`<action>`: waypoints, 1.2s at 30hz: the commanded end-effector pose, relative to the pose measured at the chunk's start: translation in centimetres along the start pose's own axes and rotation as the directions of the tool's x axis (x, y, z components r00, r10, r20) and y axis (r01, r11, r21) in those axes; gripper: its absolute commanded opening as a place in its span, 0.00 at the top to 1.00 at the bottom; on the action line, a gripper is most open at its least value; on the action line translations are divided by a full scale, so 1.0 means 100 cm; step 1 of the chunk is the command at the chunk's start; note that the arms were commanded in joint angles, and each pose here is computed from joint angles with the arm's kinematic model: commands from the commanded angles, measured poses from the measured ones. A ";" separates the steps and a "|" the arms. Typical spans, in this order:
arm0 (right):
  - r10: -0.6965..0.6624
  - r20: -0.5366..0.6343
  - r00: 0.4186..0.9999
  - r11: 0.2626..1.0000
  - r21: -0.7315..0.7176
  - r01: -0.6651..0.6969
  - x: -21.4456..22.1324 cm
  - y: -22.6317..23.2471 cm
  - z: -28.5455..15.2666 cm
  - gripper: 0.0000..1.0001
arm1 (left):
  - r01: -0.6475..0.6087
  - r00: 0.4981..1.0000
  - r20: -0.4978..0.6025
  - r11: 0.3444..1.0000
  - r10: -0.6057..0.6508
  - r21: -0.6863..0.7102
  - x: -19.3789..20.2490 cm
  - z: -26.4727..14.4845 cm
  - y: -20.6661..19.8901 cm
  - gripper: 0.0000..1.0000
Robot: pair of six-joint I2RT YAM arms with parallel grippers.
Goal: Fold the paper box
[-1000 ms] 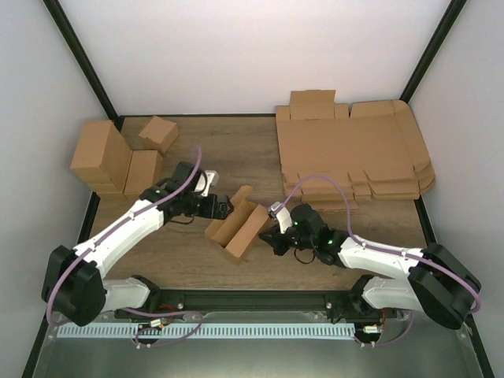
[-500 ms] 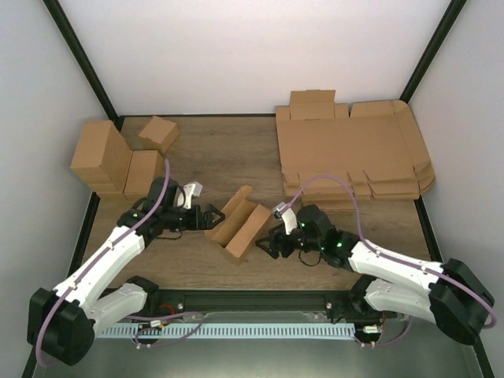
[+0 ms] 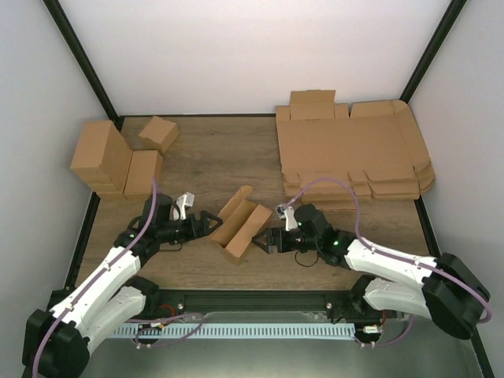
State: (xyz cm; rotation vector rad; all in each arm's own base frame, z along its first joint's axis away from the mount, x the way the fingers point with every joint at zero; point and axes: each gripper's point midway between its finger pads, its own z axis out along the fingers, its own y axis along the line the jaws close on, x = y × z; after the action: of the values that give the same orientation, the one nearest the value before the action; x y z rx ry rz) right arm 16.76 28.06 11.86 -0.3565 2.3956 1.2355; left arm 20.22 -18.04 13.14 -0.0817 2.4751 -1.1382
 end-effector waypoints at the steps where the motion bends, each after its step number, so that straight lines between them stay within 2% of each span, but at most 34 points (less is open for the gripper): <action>1: 0.079 0.016 0.997 0.997 -0.008 -0.079 -0.014 0.009 0.007 0.07 | 0.061 0.998 -0.007 0.996 -0.061 0.068 0.004 0.010 0.000 0.00; 7: 0.110 0.025 0.994 0.993 -0.034 -0.110 -0.019 0.011 0.014 0.12 | 0.060 0.998 -0.035 0.992 -0.056 0.111 0.007 0.015 -0.005 0.08; 12: 0.111 -0.021 0.994 0.992 -0.062 -0.112 -0.017 0.015 0.028 0.16 | 0.082 0.994 -0.083 0.990 -0.073 0.115 0.015 0.022 -0.001 0.10; 17: 0.097 -0.075 0.992 0.991 -0.084 -0.103 -0.005 0.018 0.039 0.23 | 0.098 0.992 -0.091 0.984 -0.085 0.149 0.017 0.023 -0.005 0.17; 26: 0.057 -0.102 0.993 0.990 -0.119 -0.069 0.001 0.025 0.044 0.27 | 0.123 0.987 -0.126 0.974 -0.100 0.188 0.020 0.029 -0.010 0.32; 36: 0.041 -0.136 0.990 0.989 -0.137 -0.060 0.005 0.029 0.050 0.29 | 0.135 0.983 -0.149 0.971 -0.107 0.199 0.025 0.033 -0.013 0.38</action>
State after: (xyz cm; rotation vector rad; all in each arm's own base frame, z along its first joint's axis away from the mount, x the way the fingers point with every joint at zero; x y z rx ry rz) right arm 16.11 32.06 8.77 -0.3570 2.5298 1.3901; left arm 19.32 -21.27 11.01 -0.1277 2.5031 -1.4494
